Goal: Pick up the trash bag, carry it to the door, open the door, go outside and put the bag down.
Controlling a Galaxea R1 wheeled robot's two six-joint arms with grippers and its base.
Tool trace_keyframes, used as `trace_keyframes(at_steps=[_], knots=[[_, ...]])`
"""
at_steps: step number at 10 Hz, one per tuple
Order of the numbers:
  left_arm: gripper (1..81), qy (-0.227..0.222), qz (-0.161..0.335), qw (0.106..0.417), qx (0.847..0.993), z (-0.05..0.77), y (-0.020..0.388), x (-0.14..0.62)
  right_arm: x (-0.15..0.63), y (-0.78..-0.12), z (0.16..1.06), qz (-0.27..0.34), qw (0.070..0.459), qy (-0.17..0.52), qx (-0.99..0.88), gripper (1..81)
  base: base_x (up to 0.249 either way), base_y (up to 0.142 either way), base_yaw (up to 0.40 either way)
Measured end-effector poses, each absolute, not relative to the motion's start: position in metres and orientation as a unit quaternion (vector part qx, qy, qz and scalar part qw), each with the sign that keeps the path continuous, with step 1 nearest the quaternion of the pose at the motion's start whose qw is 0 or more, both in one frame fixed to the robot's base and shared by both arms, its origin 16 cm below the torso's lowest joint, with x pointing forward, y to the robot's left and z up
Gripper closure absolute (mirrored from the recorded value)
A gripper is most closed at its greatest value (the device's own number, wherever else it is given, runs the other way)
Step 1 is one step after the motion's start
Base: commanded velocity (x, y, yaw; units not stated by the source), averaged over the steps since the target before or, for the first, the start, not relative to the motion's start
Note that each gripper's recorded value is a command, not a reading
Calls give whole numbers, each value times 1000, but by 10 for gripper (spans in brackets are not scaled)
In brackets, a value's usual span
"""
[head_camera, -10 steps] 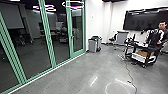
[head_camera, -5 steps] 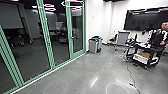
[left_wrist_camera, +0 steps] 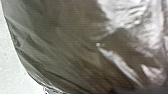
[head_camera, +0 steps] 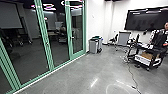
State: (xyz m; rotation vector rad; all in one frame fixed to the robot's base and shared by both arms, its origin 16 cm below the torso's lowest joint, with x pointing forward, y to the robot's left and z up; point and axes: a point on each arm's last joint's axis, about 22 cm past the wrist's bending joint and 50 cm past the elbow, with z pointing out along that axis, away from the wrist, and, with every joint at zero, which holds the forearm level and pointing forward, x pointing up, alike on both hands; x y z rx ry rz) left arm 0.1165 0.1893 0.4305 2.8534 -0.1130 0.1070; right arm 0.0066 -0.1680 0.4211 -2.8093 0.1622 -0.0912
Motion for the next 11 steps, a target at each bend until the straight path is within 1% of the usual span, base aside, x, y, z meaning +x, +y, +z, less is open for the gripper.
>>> trace_keyframes(at_steps=[2, 5, 7, 9, 11], knots=[[811, -39, 37, 141, 989, 430, 191, 116, 7, -168, 421, -32, 162, 57, -985, 10, 183, 0, 0], [811, -30, 37, 127, 991, 425, 208, 98, 5, -168, 421, -31, 162, 57, -985, 10, 183, 0, 0], [811, -30, 41, 126, 991, 425, 206, 98, 2, -167, 421, -29, 163, 57, -985, 10, 186, 0, 0], [811, -31, 42, 132, 990, 426, 197, 99, 2, -163, 421, -30, 165, 57, -984, 10, 190, 0, 0], [811, -31, 43, 129, 990, 425, 201, 99, 2, -163, 421, -29, 165, 57, -984, 10, 191, 0, 0]])
